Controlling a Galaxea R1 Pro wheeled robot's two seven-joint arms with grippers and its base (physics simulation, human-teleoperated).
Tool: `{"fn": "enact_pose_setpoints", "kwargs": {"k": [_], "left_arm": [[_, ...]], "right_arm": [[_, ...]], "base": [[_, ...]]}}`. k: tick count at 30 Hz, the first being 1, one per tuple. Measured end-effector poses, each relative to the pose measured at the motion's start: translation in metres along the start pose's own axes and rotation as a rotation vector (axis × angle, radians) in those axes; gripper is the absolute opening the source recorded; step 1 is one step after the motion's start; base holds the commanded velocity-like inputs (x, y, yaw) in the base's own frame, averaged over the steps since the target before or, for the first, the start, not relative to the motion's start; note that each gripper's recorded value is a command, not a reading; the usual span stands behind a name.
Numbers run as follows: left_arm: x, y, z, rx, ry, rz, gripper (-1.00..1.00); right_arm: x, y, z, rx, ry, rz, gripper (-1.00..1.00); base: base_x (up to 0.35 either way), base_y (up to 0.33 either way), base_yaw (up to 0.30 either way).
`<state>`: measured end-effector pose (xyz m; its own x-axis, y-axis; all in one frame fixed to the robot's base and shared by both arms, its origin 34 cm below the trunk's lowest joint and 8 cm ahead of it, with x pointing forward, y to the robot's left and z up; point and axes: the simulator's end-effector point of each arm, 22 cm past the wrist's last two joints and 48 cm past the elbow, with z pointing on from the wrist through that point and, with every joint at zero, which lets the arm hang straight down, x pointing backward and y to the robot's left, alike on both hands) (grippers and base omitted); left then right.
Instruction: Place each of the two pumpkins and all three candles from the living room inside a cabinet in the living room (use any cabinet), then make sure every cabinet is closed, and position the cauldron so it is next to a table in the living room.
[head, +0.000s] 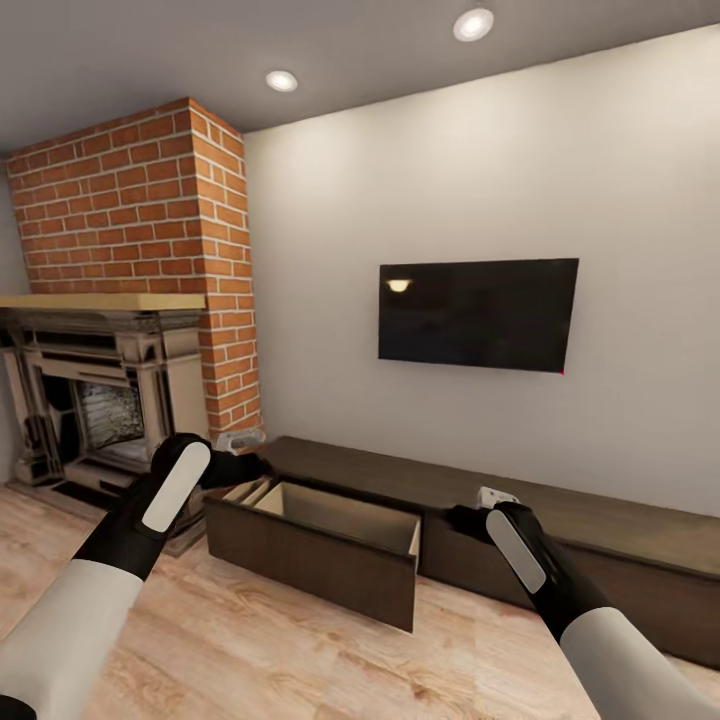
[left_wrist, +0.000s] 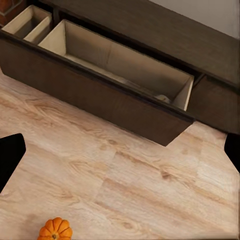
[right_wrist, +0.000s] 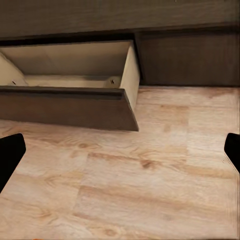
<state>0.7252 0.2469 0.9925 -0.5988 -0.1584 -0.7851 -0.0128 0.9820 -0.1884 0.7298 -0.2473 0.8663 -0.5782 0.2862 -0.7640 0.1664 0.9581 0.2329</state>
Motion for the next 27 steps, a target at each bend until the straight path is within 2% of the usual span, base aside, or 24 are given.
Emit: {"fn": "enact_pose_setpoints", "kwargs": {"k": [13,21,27], "left_arm": [[-0.0021,-0.0004,-0.0029,0.0,-0.006,0.001,1.0],[-0.003,-0.0007,-0.0045,0.0,-0.009,0.002,1.0],[-0.0036,-0.0004,-0.0051,-0.001,-0.01,0.002,1.0]], "right_arm": [[-0.0023,0.0006,-0.0023,-0.002,-0.005,0.0,1.0],[-0.0036,0.0008,-0.0037,-0.002,-0.009,0.0,1.0],[-0.0036,0.0021,-0.004,-0.004,-0.009,0.0,1.0]], "base": [[0.0,0.004,-0.288],[0.0,0.121,-0.283],[0.006,0.109,-0.117]]}}
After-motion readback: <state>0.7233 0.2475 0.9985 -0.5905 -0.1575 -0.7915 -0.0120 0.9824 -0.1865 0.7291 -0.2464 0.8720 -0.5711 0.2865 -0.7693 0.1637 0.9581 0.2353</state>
